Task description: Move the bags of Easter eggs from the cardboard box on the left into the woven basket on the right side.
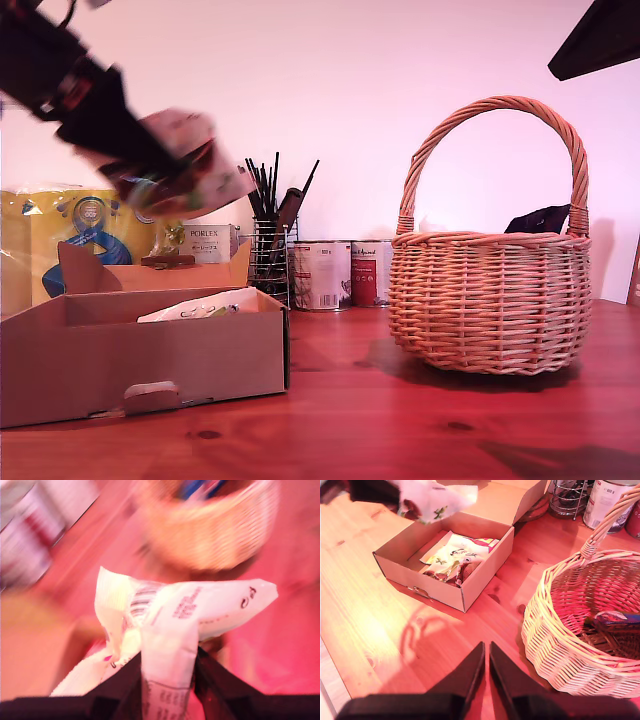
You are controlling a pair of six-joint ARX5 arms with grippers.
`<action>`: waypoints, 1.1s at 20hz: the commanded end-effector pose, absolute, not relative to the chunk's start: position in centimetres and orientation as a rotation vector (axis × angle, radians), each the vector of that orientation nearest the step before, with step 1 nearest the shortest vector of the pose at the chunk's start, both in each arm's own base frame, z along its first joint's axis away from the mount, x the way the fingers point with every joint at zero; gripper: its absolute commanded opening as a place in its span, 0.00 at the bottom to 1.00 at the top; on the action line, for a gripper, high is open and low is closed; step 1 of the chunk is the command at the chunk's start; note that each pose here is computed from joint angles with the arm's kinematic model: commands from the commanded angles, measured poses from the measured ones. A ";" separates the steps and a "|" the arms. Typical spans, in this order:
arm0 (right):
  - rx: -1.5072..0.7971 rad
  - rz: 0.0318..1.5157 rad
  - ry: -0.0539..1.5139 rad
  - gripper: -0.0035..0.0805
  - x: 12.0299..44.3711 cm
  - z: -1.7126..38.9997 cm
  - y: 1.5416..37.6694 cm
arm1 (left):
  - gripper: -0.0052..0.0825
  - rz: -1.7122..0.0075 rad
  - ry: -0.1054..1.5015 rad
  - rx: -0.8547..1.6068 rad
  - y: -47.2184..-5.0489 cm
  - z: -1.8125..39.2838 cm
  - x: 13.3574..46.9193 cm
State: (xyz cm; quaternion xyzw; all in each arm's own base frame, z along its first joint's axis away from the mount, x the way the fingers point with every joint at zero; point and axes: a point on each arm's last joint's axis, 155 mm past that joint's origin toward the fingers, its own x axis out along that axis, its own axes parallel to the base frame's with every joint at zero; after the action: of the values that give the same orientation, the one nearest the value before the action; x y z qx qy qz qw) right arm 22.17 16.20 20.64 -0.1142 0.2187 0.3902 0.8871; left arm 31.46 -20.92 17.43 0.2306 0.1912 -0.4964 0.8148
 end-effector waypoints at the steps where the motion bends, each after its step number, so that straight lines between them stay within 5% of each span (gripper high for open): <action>1: -0.236 0.821 0.437 0.03 22.1 21.2 16.4 | 0.22 -1.116 0.377 0.486 -22.5 18.0 30.4; 10: -0.210 0.812 0.499 0.03 20.6 20.3 15.7 | 0.22 -1.273 0.037 0.451 -33.0 23.5 27.3; 22: -0.192 0.787 0.463 0.03 17.6 21.4 14.2 | 0.22 -1.161 -0.127 0.449 -43.3 22.9 33.5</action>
State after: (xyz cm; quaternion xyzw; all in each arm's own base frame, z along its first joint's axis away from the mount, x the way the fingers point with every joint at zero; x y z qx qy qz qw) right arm 17.75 14.26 20.92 -0.0926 0.2308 0.3794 0.8912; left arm 33.19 -42.94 22.89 0.2131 -0.0547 -0.5450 0.8090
